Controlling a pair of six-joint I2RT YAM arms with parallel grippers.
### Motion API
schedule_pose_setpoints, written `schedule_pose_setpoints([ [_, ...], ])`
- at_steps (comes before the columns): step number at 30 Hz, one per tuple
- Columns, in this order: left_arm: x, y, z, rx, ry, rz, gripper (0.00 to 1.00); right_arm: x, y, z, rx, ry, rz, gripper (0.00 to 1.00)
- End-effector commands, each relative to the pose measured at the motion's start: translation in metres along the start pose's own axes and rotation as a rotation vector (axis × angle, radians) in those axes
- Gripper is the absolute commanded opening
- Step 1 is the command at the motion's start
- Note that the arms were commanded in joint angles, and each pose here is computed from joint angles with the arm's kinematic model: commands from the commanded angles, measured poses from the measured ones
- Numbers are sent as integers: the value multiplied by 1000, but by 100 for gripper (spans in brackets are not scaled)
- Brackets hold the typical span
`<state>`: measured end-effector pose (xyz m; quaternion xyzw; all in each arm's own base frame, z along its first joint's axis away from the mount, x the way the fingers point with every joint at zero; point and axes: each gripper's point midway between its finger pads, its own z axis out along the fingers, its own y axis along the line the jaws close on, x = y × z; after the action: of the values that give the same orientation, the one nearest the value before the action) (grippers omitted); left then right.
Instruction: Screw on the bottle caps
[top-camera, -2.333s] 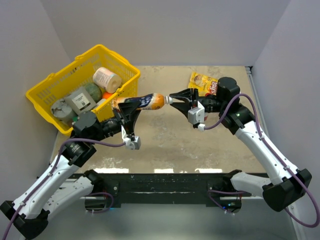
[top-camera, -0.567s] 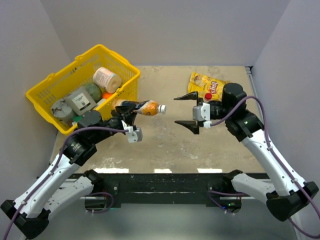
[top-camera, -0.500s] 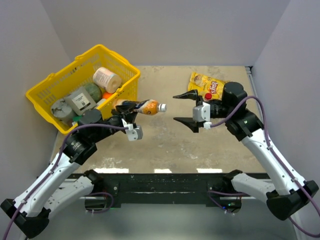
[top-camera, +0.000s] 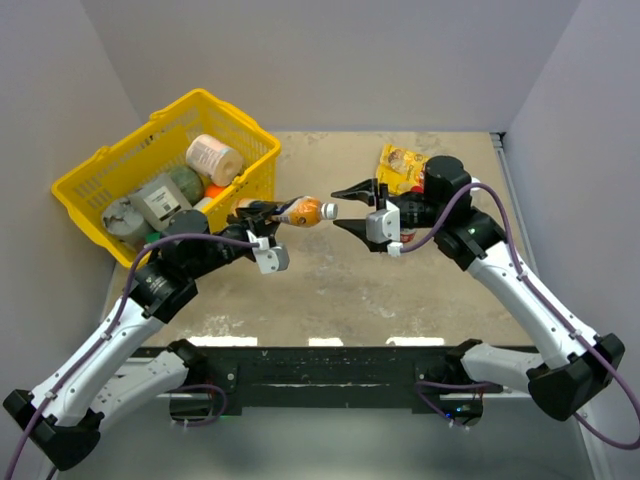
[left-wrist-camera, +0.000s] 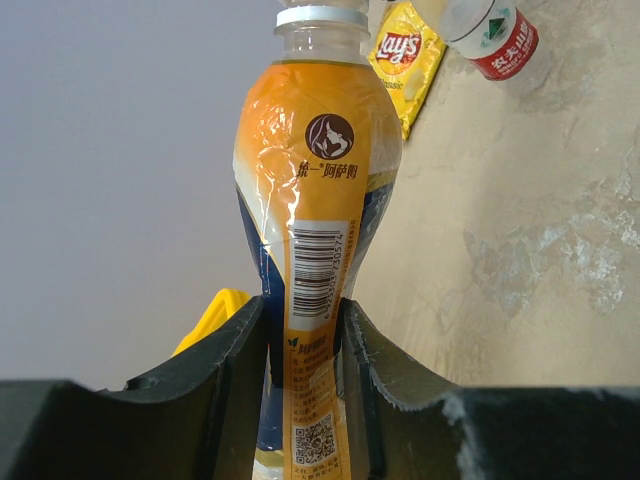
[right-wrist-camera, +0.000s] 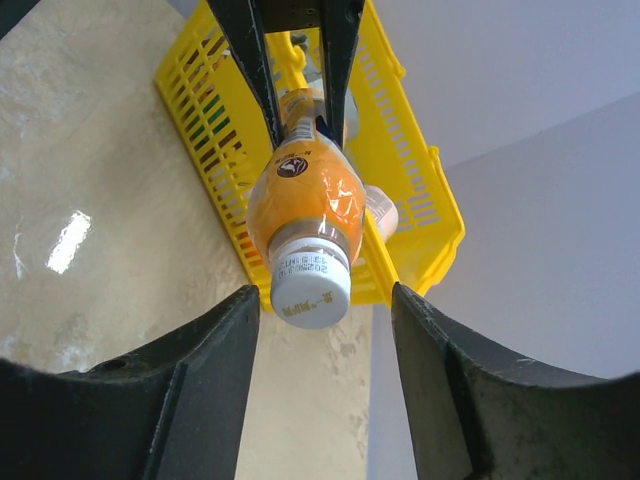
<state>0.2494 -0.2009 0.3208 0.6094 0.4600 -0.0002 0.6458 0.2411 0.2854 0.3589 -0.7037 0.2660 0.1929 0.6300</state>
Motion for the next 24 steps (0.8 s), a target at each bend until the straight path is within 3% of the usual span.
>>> schedule_pose_setpoints([
  [1, -22, 23, -4, -62, -62, 1, 0, -18, -20, -3, 40, -20, -83, 55],
  [6, -24, 26, -4, -70, -65, -5, 0, -14, -17, 0, 25, -16, -77, 49],
  [19, -26, 27, -2, -65, -75, 5, 0, -15, -13, 5, 19, -12, -86, 45],
  [22, -27, 29, -3, -71, -78, 9, 0, -11, -12, 8, -3, 3, -71, 32],
  [24, -27, 28, -4, -70, -77, 10, 0, -7, -14, 10, -9, 14, -31, 0],
])
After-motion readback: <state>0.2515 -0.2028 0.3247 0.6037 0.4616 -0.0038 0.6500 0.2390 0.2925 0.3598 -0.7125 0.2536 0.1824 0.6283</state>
